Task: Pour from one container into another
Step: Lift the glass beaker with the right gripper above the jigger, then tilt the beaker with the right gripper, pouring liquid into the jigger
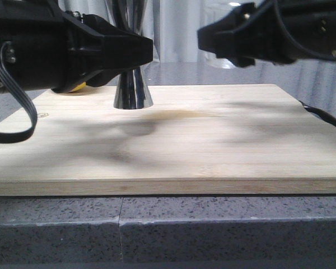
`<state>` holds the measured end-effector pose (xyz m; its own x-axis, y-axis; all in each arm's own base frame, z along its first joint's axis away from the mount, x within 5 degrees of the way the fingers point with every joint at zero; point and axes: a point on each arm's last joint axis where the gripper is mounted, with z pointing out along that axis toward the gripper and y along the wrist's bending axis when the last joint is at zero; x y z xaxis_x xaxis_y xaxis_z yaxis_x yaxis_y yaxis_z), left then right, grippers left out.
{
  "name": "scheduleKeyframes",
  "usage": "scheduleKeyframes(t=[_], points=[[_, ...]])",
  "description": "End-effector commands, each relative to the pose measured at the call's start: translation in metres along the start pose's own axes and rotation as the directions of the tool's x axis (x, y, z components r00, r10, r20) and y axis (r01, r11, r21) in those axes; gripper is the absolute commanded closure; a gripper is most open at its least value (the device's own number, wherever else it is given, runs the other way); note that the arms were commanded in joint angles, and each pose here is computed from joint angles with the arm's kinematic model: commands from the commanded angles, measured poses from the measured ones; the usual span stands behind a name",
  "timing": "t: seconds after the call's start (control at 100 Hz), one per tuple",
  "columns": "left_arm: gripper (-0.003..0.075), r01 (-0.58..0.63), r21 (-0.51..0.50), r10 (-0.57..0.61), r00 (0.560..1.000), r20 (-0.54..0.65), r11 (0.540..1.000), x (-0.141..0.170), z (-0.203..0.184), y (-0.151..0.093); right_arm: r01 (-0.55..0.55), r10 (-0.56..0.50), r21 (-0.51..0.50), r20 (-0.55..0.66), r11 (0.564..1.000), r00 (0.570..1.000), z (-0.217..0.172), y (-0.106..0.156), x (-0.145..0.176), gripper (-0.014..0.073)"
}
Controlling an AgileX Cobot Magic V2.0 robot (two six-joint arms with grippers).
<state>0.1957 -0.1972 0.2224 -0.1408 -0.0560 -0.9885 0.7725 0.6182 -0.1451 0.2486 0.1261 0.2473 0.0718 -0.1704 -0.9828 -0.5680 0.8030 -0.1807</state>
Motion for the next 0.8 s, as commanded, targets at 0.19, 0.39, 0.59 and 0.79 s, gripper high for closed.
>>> scheduleKeyframes(t=[0.19, 0.39, 0.59, 0.79], points=[[0.0660, -0.006, 0.053, -0.001, 0.991, 0.137, 0.999, -0.024, -0.001, -0.006, 0.173, -0.173, 0.014, 0.141, 0.985, 0.975, 0.013, -0.014, -0.079, 0.0319], [0.0660, -0.005, 0.073, -0.004, 0.991, 0.130, 0.997, -0.024, -0.001, -0.008, 0.280, -0.278, -0.002, 0.123, 0.960, 0.953, 0.016, -0.010, -0.106, 0.0319], [0.0660, -0.010, 0.078, 0.001, 0.992, 0.127, 0.997, -0.023, -0.001, -0.009, 0.367, -0.359, -0.048, 0.128, 0.929, 0.924, 0.018, 0.003, -0.116, 0.0319], [0.0660, -0.012, 0.079, 0.002, 0.992, 0.126, 0.997, -0.023, -0.001, -0.009, 0.454, -0.440, -0.089, 0.140, 0.886, 0.887, 0.018, 0.012, -0.117, 0.0319]])
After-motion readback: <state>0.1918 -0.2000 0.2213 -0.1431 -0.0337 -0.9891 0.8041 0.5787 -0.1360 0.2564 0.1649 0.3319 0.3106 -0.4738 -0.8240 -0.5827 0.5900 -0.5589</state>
